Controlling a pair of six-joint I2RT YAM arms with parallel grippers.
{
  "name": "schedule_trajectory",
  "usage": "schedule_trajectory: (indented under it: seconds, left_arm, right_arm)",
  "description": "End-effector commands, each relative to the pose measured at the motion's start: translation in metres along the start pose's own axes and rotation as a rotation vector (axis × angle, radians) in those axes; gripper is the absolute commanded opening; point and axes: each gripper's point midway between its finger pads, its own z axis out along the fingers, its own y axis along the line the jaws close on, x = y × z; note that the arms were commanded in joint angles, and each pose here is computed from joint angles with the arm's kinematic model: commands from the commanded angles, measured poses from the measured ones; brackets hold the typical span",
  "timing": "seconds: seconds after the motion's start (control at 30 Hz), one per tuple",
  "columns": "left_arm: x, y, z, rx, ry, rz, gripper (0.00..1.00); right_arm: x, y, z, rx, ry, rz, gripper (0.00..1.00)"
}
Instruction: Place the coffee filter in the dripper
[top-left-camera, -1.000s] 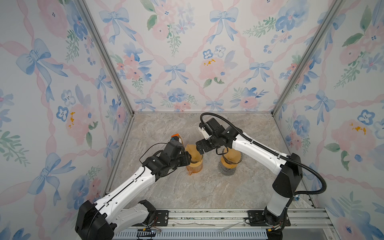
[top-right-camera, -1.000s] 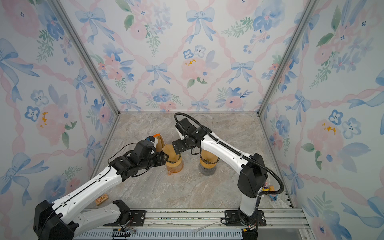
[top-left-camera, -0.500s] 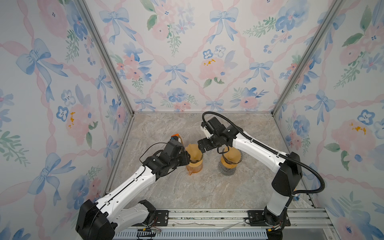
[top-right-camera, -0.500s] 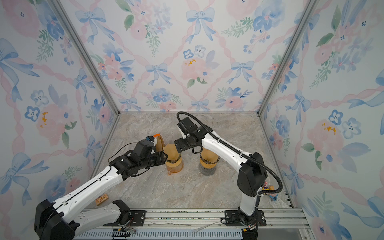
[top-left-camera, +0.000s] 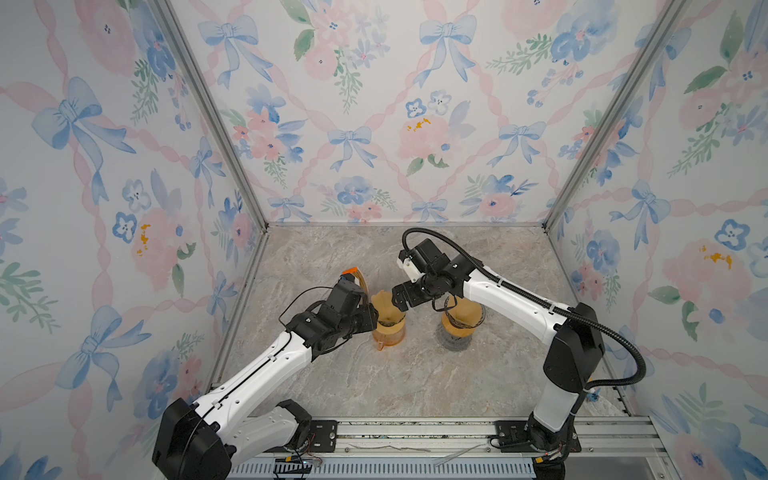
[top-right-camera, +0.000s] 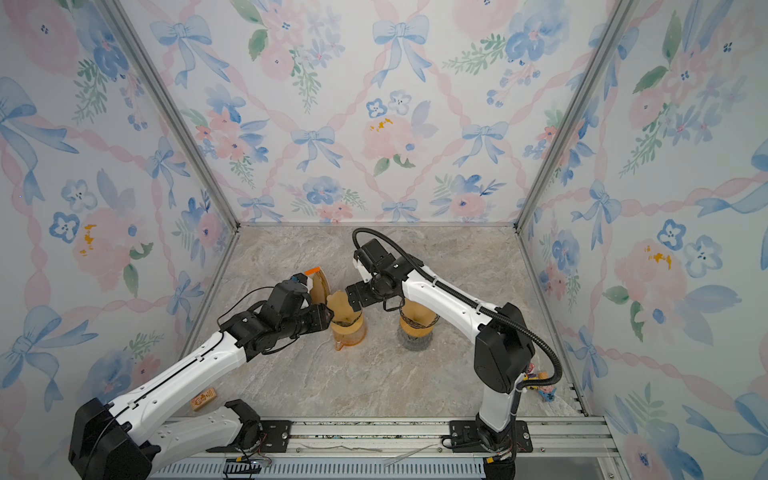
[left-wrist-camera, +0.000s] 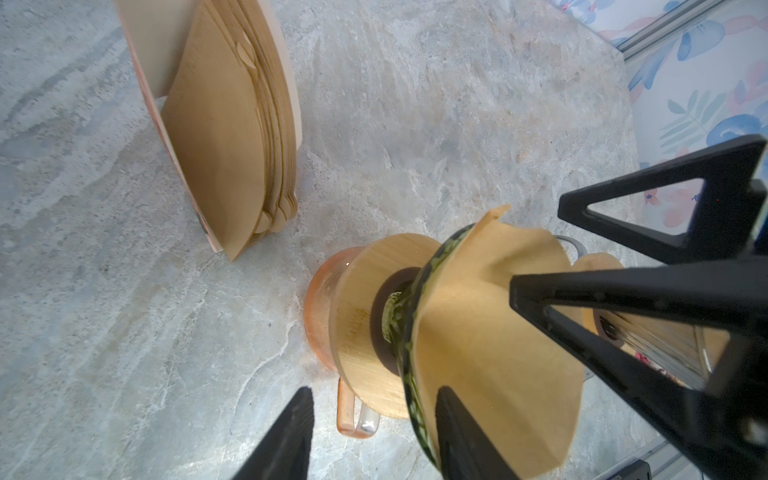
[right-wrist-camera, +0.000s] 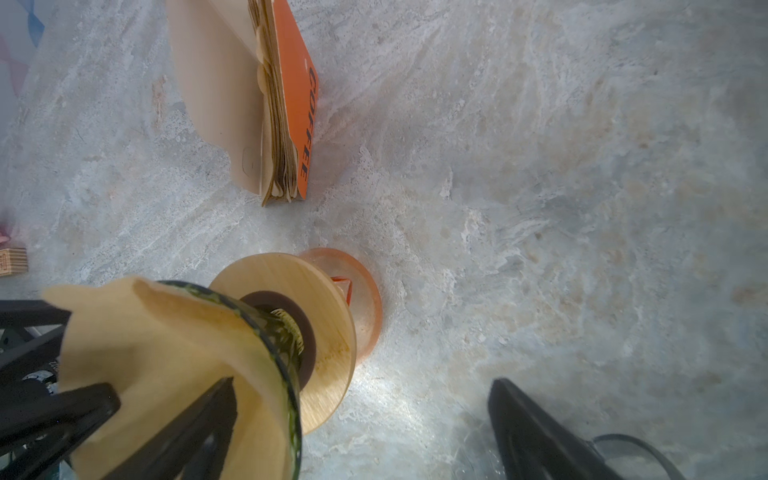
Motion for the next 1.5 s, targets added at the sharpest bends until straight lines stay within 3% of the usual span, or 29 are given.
schedule_trajectory:
  seconds: [0.0,0.63,0.77,0.97,1.23,1.47]
  left_arm:
    - [0.002,0.004,0.003,-0.008,0.009,0.012,0.5]
    - [-0.007,0.003,0.0,0.014,0.009,-0.016,0.52]
    - [-0.017,-0.015,-0.007,0.082,0.008,0.046,0.55]
    - [-0.038,-0.019,-0.017,0.132,0.025,0.152,0.58]
    - [-0.037,-0.023,-0.002,0.144,0.108,0.323,0.57]
    - [-0.036,-0.025,0.01,0.159,0.143,0.375,0.55]
  right_arm:
    - [0.005,-0.001,-0.002,0.0,0.008,-0.003,0.96]
    - [0.01,-0.015,0.008,0.078,0.04,0.023,0.96]
    - [-0.003,0.001,-0.015,0.004,-0.021,0.046,0.97]
    - [-0.004,0.01,-0.032,-0.062,-0.086,0.189,0.99]
    - [-0.001,0.013,-0.05,-0.022,-0.154,0.345,0.93]
    - [0.01,0.019,-0.041,0.003,-0.136,0.35,0.93]
